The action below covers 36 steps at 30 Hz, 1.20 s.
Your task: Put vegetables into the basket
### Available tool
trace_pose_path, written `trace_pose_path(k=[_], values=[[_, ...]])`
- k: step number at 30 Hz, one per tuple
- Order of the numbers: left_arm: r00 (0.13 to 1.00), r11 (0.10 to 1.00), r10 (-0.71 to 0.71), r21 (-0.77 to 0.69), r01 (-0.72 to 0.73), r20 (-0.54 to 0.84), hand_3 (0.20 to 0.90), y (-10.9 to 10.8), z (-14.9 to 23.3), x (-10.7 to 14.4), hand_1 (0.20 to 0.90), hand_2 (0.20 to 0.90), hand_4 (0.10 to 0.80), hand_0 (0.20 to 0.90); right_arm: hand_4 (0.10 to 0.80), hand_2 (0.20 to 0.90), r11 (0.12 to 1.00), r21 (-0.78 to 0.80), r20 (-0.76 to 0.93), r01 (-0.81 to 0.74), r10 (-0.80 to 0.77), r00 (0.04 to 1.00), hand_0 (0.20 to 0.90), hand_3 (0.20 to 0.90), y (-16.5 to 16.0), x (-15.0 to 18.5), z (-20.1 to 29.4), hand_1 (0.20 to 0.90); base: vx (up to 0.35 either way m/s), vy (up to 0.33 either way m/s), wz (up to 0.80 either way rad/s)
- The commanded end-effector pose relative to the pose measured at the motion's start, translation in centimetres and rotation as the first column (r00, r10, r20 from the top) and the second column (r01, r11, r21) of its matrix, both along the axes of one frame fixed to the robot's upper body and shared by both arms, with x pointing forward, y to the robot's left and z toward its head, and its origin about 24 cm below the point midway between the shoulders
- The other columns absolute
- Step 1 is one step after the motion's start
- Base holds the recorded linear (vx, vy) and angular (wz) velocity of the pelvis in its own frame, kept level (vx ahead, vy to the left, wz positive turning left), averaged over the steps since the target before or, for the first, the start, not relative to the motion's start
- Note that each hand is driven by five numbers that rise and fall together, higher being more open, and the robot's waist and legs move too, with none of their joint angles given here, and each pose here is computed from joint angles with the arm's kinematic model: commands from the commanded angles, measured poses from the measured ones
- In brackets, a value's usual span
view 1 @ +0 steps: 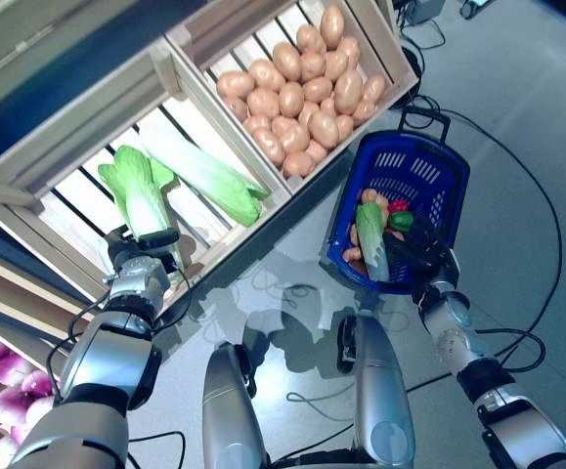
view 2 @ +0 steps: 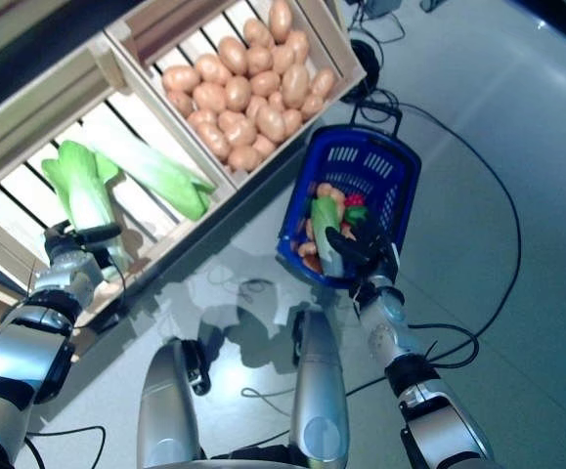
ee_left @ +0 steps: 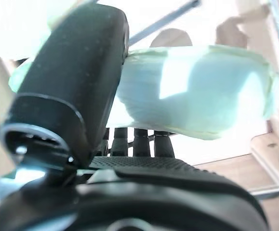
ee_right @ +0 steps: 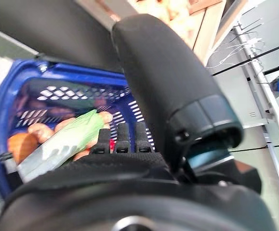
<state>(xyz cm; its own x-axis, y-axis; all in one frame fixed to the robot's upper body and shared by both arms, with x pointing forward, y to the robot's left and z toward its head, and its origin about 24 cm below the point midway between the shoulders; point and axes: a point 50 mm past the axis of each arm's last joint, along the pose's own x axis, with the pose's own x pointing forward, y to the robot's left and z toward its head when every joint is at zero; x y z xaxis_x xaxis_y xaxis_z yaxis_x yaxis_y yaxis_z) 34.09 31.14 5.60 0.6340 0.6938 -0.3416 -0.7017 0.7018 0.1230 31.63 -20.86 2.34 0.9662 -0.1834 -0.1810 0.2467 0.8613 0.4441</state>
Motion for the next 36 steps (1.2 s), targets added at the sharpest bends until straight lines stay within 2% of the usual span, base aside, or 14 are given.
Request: trace_pose_path(k=[1, 11, 16, 21, 25, 28, 29, 31, 32, 34, 36], values=[[0.980, 0.986, 0.009, 0.162, -0.042, 0.200, 0.300, 1.1, 2.7, -0.1, 0.300, 0.300, 0.400, 0.300, 0.800, 0.900, 1.000, 0.021, 0.158, 0.000, -0.003, 0.987, 0.900, 0.900, 0.6, -0.8, 1.1, 0.900, 0.061, -0.034, -0.03], [0.935, 0.962, -0.014, 0.259, -0.083, 0.354, 0.300, -2.2, 0.6, -2.9, 0.300, 0.300, 0.400, 0.300, 0.800, 0.900, 0.997, -0.005, 0.169, -0.082, 0.081, 0.982, 0.900, 0.900, 2.5, -4.3, -1.0, 0.900, 0.067, -0.053, -0.01], [0.879, 0.935, -0.158, 0.355, -0.014, 0.449, 0.300, -4.8, 1.5, -3.6, 0.300, 0.300, 0.400, 0.300, 0.800, 0.900, 0.978, 0.000, 0.204, -0.211, 0.206, 0.957, 0.900, 0.900, 2.8, -4.9, -0.9, 0.900, 0.032, -0.050, 0.13], [0.733, 0.870, -0.447, 0.439, 0.223, 0.513, 0.300, -8.5, 3.9, -3.9, 0.300, 0.300, 0.400, 0.300, 0.800, 0.900, 0.894, 0.160, 0.299, -0.419, 0.361, 0.883, 0.900, 0.900, 3.3, -4.9, -0.3, 0.900, 0.031, -0.085, 0.04], [0.605, 0.774, -0.624, 0.496, 0.393, 0.495, 0.300, -11.3, 4.7, -4.1, 0.300, 0.300, 0.400, 0.300, 0.800, 0.900, 0.803, 0.203, 0.378, -0.560, 0.463, 0.802, 0.900, 0.900, 4.3, -4.6, 0.8, 0.900, 0.032, -0.061, 0.03], [0.550, 0.736, -0.673, 0.518, 0.436, 0.494, 0.300, -12.2, 5.2, -4.2, 0.300, 0.300, 0.400, 0.300, 0.800, 0.900, 0.777, 0.222, 0.399, -0.589, 0.479, 0.782, 0.900, 0.900, 4.5, -4.3, 1.3, 0.900, 0.022, -0.036, 0.05], [0.483, 0.681, -0.731, 0.552, 0.480, 0.482, 0.300, -13.5, 5.9, -4.3, 0.300, 0.300, 0.400, 0.300, 0.800, 0.900, 0.755, 0.225, 0.424, -0.615, 0.493, 0.760, 0.900, 0.900, 4.8, -3.5, 2.5, 0.900, 0.026, -0.060, 0.05], [0.424, 0.630, -0.777, 0.581, 0.516, 0.466, 0.300, -14.5, 6.3, -4.2, 0.300, 0.300, 0.400, 0.300, 0.800, 0.900, 0.738, 0.228, 0.439, -0.635, 0.504, 0.744, 0.900, 0.900, 5.1, -3.0, 3.1, 0.900, 0.013, -0.033, 0.01], [0.416, 0.622, -0.783, 0.587, 0.519, 0.462, 0.300, -14.7, 6.4, -4.2, 0.300, 0.300, 0.400, 0.300, 0.800, 0.900, 0.737, 0.228, 0.442, -0.636, 0.504, 0.742, 0.900, 0.900, 5.2, -2.9, 3.2, 0.900, 0.014, -0.031, 0.03], [0.331, 0.537, -0.844, 0.667, 0.517, 0.422, 0.300, -16.0, 7.3, -4.5, 0.300, 0.300, 0.400, 0.300, 0.800, 0.900, 0.721, 0.223, 0.455, -0.656, 0.518, 0.724, 0.900, 0.900, 5.5, -2.4, 3.9, 0.900, 0.013, -0.019, 0.04], [0.290, 0.500, -0.866, 0.706, 0.501, 0.407, 0.300, -16.4, 7.9, -4.8, 0.300, 0.300, 0.400, 0.300, 0.800, 0.900, 0.713, 0.217, 0.463, -0.667, 0.526, 0.713, 0.900, 0.900, 5.6, -2.3, 4.2, 0.900, 0.008, -0.001, 0.02]])
